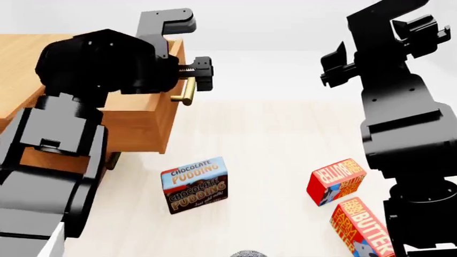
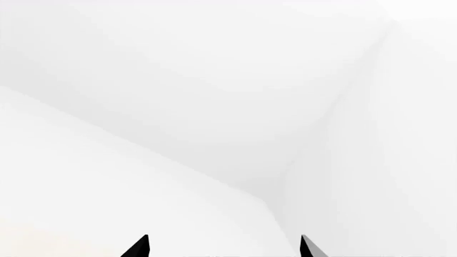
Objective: Put the bowl in the top drawer of the cabinet.
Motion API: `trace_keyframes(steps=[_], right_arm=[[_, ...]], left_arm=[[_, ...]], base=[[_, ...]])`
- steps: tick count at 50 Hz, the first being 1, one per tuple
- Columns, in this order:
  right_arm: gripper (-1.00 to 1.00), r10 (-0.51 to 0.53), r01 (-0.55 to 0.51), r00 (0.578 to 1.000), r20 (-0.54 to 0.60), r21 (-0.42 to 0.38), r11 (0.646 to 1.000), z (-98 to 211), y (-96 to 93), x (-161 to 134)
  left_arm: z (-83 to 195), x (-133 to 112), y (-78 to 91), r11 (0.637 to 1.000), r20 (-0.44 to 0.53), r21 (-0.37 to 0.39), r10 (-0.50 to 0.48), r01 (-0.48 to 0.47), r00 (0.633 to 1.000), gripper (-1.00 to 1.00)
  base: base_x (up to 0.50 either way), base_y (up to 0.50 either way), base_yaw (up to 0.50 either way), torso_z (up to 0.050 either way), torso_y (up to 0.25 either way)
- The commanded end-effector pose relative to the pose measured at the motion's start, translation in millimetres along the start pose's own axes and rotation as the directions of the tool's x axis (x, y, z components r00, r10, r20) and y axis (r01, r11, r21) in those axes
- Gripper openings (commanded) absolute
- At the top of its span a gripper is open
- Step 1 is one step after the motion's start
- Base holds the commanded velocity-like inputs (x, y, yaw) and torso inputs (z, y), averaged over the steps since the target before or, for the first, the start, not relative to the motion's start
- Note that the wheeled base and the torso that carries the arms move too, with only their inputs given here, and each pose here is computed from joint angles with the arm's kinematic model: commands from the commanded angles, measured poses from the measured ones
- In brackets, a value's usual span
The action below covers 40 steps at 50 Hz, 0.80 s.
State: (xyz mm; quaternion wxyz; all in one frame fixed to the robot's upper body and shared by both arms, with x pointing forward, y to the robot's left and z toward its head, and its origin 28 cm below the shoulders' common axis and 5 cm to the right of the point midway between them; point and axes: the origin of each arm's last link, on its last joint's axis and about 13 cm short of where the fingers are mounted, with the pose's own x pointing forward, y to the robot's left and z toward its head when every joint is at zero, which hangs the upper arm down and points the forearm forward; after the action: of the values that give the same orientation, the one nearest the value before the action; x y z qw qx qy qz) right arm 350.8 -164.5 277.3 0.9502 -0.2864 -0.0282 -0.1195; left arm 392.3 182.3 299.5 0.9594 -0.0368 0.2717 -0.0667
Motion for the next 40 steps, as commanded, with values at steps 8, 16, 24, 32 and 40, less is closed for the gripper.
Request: trace_keyframes(steps=[8, 16, 24, 32, 40], right_arm=[[1.00, 0.008, -0.008, 1.000, -0.003, -0.004, 1.000, -1, 2.9, 0], [1.00, 0.015, -0.015, 1.000, -0.006, 0.002, 1.000, -6, 6.0, -3], [1.00, 0.009, -0.011, 1.000, 0.024, 0.070, 0.998, -6, -1.7, -21], [1.00, -0.006, 0.002, 0.999, 0.035, 0.105, 0.994, -4, -8.6, -30], [1.00, -0.054, 0.046, 0.997, 0.055, 0.136, 0.990, 1, -15.1, -30]], left_arm=[[36, -82, -26.7, 0.940, 0.331, 0.007, -0.325, 0.342, 0.886, 1.00], [28, -116, -24.2, 0.933, 0.422, 0.046, -0.341, 0.356, 0.840, 1.00], [8, -129, -16.5, 0.934, 0.422, 0.060, -0.344, 0.353, 0.839, 1.00], [-26, -125, -10.3, 0.928, 0.340, 0.062, -0.367, 0.368, 0.866, 1.00], [-65, -124, -5.4, 0.914, 0.275, 0.149, -0.404, 0.376, 0.873, 1.00]], base=[[0.00, 0.00, 0.00, 0.000, 0.004], [0.00, 0.00, 0.00, 0.000, 0.000], [0.00, 0.00, 0.00, 0.000, 0.000], [0.00, 0.00, 0.00, 0.000, 0.000], [0.00, 0.00, 0.00, 0.000, 0.000]])
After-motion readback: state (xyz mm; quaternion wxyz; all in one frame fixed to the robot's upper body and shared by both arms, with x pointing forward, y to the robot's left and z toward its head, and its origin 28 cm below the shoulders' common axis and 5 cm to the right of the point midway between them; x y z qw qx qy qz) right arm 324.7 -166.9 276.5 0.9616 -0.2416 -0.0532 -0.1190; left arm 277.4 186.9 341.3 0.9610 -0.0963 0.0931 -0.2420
